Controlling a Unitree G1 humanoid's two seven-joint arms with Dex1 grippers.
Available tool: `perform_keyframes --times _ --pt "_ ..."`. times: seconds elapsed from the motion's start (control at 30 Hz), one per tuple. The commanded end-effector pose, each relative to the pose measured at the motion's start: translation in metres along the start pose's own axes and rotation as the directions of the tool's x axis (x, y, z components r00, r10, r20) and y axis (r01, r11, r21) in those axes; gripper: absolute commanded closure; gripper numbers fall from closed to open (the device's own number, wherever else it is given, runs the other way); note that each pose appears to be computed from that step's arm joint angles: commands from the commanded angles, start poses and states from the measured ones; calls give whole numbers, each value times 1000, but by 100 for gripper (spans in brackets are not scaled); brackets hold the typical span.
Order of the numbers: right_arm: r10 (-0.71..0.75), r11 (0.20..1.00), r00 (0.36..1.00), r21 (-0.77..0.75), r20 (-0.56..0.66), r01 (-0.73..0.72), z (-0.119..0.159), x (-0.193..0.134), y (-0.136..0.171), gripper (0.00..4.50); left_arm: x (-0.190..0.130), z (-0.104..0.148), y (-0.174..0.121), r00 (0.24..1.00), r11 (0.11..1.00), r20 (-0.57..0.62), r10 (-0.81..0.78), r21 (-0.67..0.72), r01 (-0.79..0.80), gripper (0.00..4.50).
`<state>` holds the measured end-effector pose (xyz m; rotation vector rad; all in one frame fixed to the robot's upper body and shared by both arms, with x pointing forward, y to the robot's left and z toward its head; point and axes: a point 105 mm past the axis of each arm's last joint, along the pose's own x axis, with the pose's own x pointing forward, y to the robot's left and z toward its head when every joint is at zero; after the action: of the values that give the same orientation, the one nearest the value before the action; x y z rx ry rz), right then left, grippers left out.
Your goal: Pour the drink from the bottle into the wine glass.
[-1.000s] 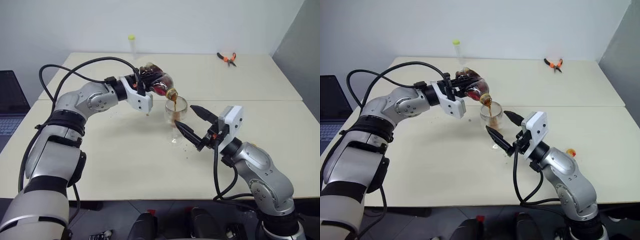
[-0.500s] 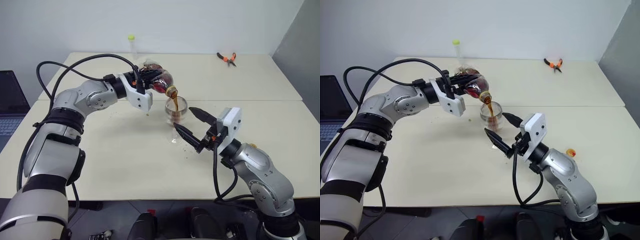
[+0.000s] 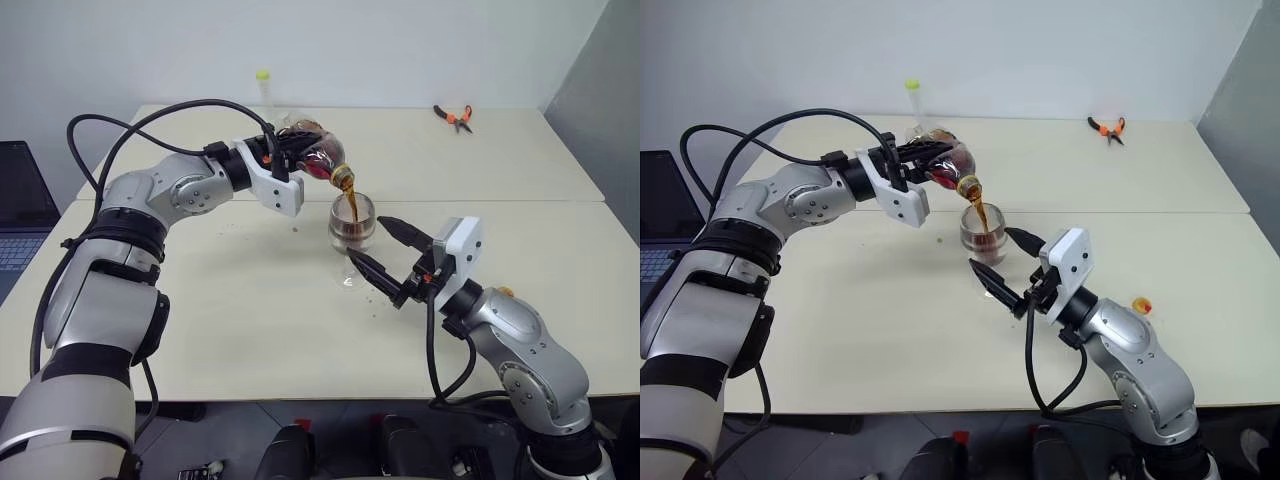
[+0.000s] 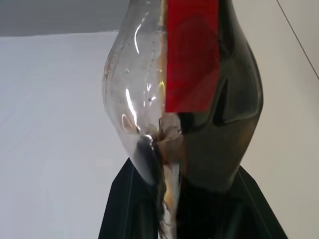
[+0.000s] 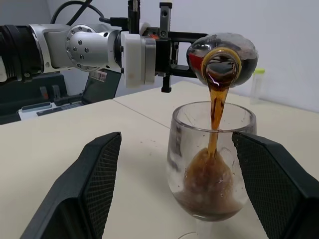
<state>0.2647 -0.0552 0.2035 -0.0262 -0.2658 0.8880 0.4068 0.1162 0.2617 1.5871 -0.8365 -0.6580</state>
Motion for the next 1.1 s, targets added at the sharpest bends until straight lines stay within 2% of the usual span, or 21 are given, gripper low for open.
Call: perform_keyframes --times 0.03,1.1 --pt "0 1000 999 -15 52 1 14 -2 2 69 -2 -6 29 997 996 -13 73 50 -73 376" --pt "-16 1000 999 -6 44 16 13 -5 0 69 -1 -9 30 996 996 -28 80 48 -78 376"
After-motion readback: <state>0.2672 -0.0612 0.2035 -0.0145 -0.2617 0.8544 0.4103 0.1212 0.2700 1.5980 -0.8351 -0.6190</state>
